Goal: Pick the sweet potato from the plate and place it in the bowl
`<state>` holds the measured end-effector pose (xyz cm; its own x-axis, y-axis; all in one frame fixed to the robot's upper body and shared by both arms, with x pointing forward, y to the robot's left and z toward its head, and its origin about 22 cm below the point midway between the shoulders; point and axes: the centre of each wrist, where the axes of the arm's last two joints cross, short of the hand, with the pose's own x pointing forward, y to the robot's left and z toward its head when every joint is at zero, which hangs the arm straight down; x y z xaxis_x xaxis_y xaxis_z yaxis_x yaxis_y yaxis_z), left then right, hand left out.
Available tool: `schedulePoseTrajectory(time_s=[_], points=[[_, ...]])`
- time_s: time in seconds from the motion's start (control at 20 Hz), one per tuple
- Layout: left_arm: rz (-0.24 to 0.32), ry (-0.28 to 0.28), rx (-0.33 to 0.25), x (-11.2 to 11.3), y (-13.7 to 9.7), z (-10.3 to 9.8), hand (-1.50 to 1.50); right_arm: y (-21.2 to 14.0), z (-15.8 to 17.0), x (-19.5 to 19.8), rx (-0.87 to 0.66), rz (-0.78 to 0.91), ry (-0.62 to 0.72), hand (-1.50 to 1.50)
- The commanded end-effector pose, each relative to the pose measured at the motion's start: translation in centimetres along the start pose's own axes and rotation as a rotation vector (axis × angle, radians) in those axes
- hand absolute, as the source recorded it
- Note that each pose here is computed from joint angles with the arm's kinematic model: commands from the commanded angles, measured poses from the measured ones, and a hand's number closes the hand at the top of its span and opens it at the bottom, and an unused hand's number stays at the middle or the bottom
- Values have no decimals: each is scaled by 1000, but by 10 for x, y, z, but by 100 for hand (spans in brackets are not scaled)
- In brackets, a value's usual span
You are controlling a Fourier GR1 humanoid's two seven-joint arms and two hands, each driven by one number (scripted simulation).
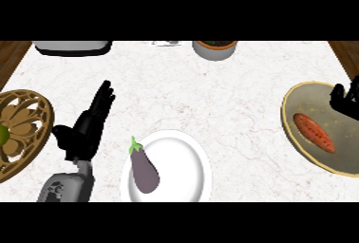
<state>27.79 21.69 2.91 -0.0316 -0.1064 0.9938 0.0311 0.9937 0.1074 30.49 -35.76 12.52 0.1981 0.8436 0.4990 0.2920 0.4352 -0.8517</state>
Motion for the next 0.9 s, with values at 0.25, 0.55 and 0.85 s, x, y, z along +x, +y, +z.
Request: schedulePoseTrajectory(time_s=[0.25,0.55,0.85], points=[[11,-2,1,15,-13,0,0,19,-6,-49,198,-236,-38,-150],[8,7,8,-12,8,8,0,-9,-9,-42,19,-415,-153,-150],[0,19,11,2,1,-7,0,-23,4,-43,-76,-541,-103,-150]])
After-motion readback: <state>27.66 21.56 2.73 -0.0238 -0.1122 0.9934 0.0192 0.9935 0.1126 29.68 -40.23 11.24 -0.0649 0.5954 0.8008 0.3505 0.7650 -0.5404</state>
